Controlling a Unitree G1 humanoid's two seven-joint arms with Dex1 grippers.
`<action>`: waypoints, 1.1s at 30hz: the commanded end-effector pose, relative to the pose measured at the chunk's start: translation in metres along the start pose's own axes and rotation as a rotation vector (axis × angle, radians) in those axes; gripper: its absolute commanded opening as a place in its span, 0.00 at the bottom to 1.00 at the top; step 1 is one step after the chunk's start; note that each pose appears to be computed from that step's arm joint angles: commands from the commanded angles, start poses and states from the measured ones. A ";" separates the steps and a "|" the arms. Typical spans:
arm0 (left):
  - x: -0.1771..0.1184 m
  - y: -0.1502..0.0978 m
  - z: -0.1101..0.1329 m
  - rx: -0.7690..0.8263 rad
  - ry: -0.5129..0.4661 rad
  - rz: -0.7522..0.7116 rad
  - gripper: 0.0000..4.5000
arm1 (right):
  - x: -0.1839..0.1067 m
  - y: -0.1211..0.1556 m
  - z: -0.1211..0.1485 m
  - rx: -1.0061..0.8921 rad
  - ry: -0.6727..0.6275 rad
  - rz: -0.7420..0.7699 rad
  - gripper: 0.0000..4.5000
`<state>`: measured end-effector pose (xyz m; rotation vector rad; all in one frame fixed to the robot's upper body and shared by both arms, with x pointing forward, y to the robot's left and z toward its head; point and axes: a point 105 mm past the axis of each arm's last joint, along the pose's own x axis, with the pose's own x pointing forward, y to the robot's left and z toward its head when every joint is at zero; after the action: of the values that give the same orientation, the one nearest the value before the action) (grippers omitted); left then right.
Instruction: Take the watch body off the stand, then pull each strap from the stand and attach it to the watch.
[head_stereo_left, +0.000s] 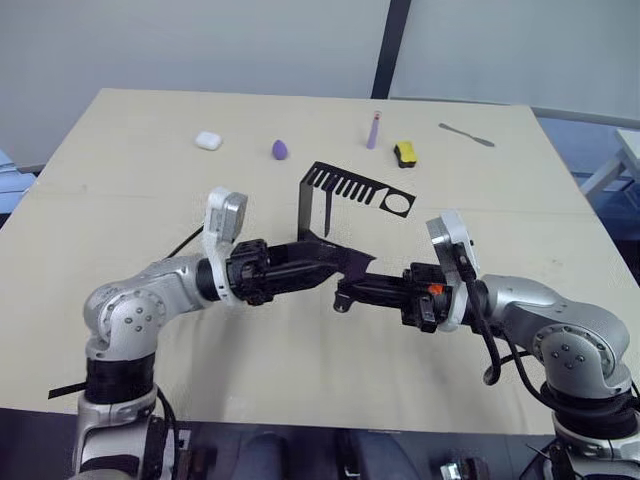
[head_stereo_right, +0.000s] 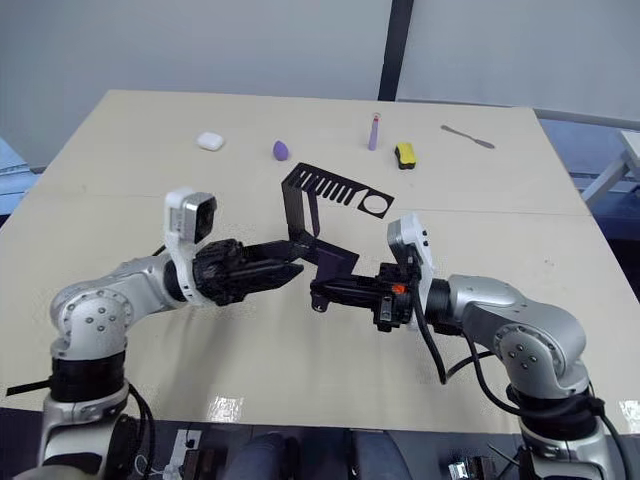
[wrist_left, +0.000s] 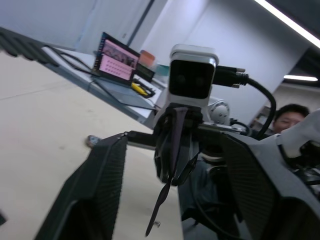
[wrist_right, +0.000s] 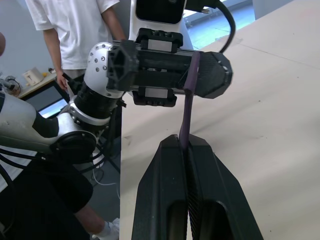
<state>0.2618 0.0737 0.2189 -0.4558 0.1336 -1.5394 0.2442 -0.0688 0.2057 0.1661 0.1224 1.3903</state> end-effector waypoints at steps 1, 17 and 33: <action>0.006 0.002 -0.007 -0.024 -0.007 -0.014 0.40 | 0.004 0.005 0.007 -0.008 -0.023 0.050 0.00; 0.016 -0.001 -0.010 -0.021 -0.046 -0.041 0.40 | 0.002 0.007 0.006 -0.005 0.011 0.069 0.00; 0.020 0.002 -0.010 -0.001 -0.050 -0.023 0.40 | 0.001 0.005 0.007 0.017 -0.002 0.062 0.00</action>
<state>0.2651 0.0530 0.2056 -0.5186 0.1266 -1.5275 0.2437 -0.0656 0.2023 0.1925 0.1713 1.4340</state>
